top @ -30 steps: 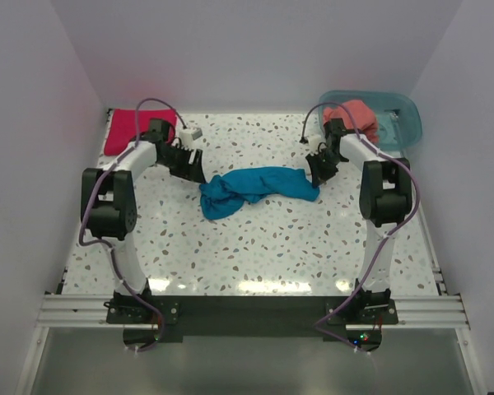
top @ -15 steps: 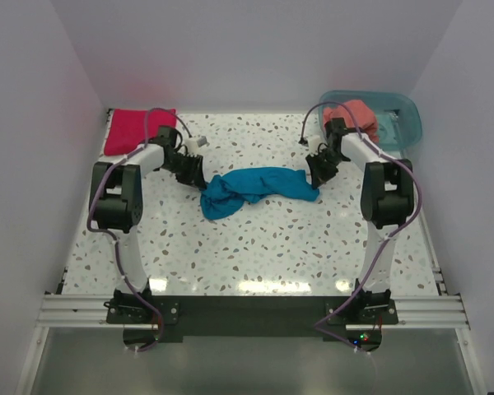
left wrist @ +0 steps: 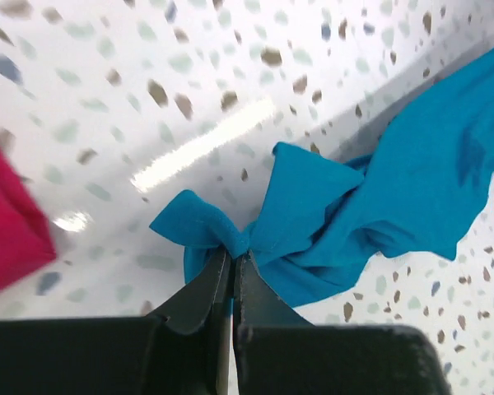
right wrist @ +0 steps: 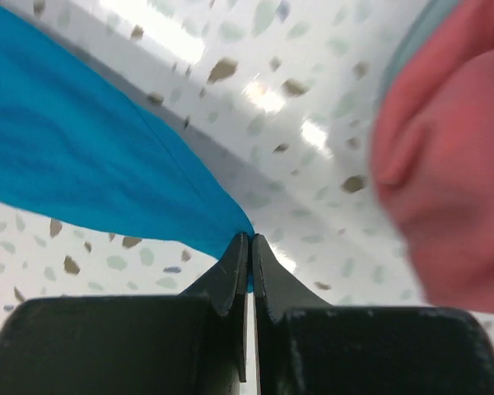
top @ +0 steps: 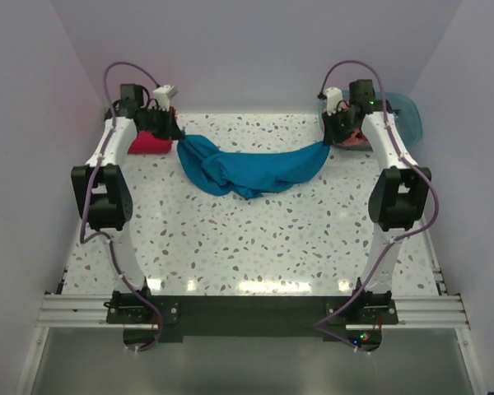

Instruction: Fold and stack the t-shirts

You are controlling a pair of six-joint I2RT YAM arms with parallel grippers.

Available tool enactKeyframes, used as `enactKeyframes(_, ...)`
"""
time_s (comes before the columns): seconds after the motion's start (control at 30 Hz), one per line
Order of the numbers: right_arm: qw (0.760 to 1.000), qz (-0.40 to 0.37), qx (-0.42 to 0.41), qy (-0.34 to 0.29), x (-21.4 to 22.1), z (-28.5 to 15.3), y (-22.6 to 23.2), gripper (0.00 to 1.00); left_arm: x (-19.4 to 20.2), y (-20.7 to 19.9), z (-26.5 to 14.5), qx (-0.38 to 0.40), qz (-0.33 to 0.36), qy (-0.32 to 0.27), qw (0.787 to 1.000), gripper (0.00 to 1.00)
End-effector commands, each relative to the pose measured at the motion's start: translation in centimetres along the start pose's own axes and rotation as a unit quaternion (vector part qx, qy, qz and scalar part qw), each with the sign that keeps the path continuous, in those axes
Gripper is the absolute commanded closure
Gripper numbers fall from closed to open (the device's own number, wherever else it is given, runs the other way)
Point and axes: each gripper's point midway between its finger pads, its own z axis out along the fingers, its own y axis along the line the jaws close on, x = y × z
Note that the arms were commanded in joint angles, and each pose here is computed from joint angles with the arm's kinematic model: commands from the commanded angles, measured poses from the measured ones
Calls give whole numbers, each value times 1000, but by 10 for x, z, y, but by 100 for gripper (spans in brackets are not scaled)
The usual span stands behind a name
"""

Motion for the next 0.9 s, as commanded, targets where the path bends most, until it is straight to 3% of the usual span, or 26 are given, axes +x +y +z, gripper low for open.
enactKeyframes(0.0,990,-27,50,-129,-79,-76,-18,100,-63,-33,-51,1,92,-63,994,100)
enactKeyframes(0.13,978,-47,61,-196,-115,-125,-13,100,-90,-51,-90,-20,167,-101,981,100)
enactKeyframes(0.2,972,-73,64,-215,-118,-150,-1,100,-83,-65,-110,-24,185,-107,977,100)
enactKeyframes(0.27,978,-68,61,-188,-90,-146,-4,100,-67,-69,-120,-31,210,-96,972,100)
enactKeyframes(0.33,978,-96,66,-176,-70,-157,7,100,-33,-72,-128,-42,224,-68,971,100)
enactKeyframes(0.47,990,-106,40,-88,13,-115,22,100,50,-87,-122,12,256,22,966,100)
enactKeyframes(0.5,990,-115,31,-74,25,-110,25,100,86,-94,-119,39,237,68,968,100)
enactKeyframes(0.53,991,-116,22,-60,36,-105,30,100,103,-97,-117,56,265,93,958,100)
enactKeyframes(0.67,991,-121,-46,21,91,-74,57,100,175,-103,-109,95,273,180,940,57)
enactKeyframes(0.77,983,-144,-89,68,118,-62,82,100,183,-102,-111,103,279,188,936,36)
enactKeyframes(0.87,979,-152,-101,89,132,-54,91,100,177,-105,-110,109,281,179,937,29)
